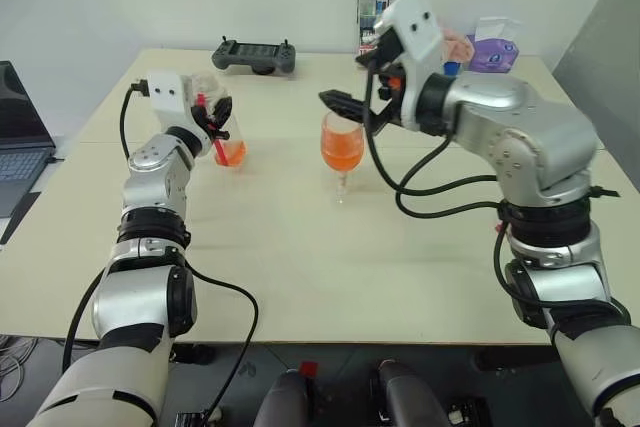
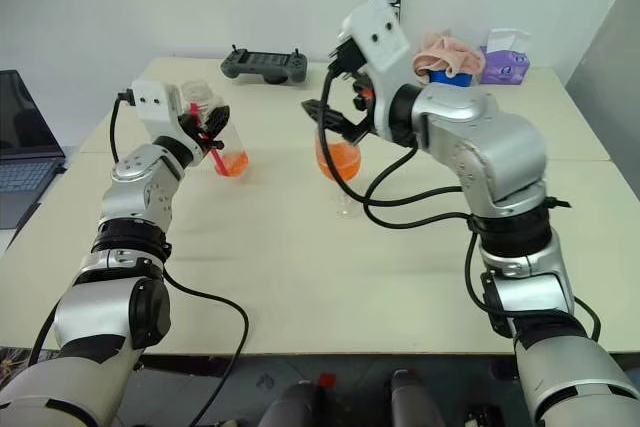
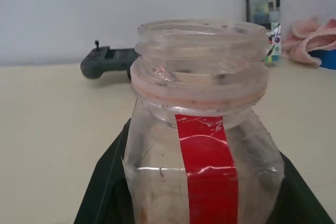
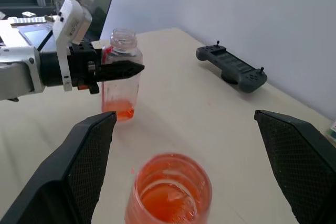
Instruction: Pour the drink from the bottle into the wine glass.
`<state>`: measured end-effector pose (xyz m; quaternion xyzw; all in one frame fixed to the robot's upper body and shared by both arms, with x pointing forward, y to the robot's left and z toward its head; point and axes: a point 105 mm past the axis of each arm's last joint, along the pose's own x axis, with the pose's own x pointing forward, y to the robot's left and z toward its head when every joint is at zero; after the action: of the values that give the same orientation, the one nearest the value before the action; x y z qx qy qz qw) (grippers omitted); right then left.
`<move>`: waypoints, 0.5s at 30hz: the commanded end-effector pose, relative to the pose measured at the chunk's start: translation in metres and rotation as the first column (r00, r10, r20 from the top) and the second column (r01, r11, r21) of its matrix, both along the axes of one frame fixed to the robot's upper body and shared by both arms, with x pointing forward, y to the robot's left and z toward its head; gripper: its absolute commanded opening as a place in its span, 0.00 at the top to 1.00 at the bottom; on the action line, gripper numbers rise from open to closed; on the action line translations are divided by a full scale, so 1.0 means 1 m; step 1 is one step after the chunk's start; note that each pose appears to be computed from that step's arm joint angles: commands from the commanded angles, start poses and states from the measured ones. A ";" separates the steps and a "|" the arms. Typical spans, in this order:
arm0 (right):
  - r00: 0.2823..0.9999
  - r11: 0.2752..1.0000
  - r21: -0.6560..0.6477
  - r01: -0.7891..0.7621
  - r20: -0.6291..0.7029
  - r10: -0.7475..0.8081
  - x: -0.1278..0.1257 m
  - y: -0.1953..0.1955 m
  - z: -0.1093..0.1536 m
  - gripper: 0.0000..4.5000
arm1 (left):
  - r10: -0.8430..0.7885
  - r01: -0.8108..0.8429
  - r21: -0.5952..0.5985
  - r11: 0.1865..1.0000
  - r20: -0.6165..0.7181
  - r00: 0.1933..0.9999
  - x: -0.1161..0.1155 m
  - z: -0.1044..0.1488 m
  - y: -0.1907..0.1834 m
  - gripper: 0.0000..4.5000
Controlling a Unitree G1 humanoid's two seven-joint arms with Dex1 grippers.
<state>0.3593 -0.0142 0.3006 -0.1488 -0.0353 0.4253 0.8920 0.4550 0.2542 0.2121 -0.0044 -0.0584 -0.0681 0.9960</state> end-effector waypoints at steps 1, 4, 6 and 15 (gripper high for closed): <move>0.998 0.999 -0.007 -0.040 0.052 0.040 -0.001 0.012 0.008 0.00 | 0.004 -0.002 -0.029 1.000 0.054 0.999 0.002 0.016 -0.001 0.61; 0.997 0.998 -0.025 -0.059 0.056 0.061 -0.002 0.017 0.004 0.00 | 0.007 -0.007 -0.006 1.000 0.028 1.000 0.004 0.007 -0.002 0.61; 0.995 0.997 -0.034 -0.073 0.060 0.074 -0.003 0.019 0.003 0.00 | 0.004 -0.004 0.048 0.999 0.014 1.000 0.004 -0.002 -0.005 0.61; 0.990 0.990 -0.048 -0.130 0.057 0.133 -0.015 0.022 -0.001 0.00 | 0.031 -0.031 0.047 0.998 -0.004 1.000 0.000 -0.020 -0.001 0.61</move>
<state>0.3541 0.0044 0.2885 -0.1726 -0.0362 0.4672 0.8664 0.4561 0.2514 0.1886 0.0142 -0.0457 -0.0625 0.9969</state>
